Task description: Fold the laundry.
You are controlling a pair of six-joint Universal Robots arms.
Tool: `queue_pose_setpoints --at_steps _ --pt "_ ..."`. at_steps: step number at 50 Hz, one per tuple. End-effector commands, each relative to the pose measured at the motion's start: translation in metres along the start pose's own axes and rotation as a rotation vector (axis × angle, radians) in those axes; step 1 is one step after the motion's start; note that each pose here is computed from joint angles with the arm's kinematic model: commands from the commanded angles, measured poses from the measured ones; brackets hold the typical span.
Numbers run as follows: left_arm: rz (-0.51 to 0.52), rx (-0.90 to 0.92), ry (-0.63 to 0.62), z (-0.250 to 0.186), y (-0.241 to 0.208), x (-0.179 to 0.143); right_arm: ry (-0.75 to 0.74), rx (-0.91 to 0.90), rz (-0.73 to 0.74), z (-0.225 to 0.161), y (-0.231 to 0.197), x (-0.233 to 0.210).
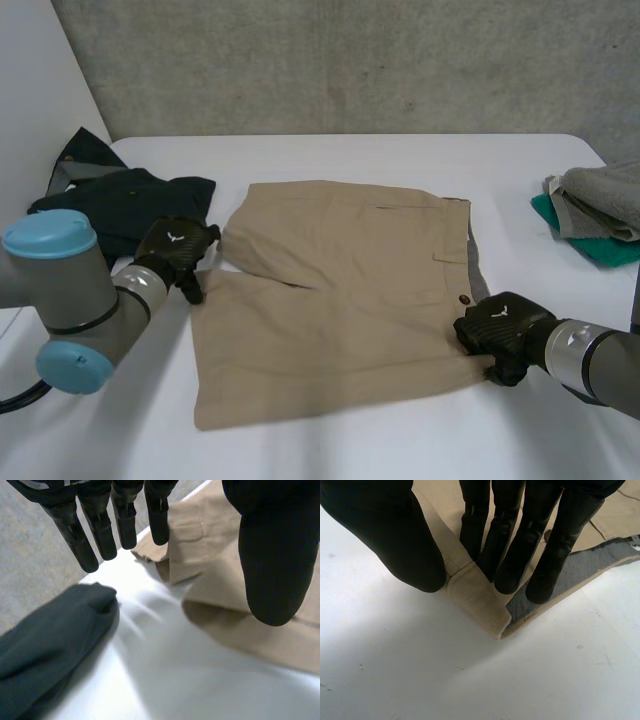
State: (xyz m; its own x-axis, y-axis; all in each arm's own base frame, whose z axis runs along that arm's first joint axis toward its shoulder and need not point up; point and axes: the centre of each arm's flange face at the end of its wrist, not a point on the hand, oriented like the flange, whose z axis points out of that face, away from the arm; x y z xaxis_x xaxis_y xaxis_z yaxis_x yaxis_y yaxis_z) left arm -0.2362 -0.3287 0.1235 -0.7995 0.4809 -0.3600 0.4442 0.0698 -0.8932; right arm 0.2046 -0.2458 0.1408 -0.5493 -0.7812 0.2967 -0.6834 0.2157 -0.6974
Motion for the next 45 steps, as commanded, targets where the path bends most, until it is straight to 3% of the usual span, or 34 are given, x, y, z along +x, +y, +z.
queue_pose_setpoints --at_steps 1,8,18,28,36,45 --pt "0.006 0.053 -0.021 -0.038 -0.035 -0.008 0.005 0.004 -0.002 0.0 0.0 0.0" --pt "0.008 0.057 0.008 -0.1 -0.05 0.006 0.007 0.006 -0.001 0.0 0.0 0.0" --pt "0.047 -0.041 0.254 -0.176 -0.028 0.079 0.008 0.007 -0.002 0.001 0.0 0.0" --pt "0.038 -0.115 0.295 -0.172 -0.005 0.092 0.005 0.004 0.001 0.001 0.002 -0.002" --pt "0.045 -0.196 0.25 -0.164 0.013 0.092 0.014 0.014 0.016 0.002 0.002 -0.001" --pt "0.058 -0.133 0.152 -0.154 0.008 0.085 0.011 0.009 0.019 0.0 0.003 -0.002"
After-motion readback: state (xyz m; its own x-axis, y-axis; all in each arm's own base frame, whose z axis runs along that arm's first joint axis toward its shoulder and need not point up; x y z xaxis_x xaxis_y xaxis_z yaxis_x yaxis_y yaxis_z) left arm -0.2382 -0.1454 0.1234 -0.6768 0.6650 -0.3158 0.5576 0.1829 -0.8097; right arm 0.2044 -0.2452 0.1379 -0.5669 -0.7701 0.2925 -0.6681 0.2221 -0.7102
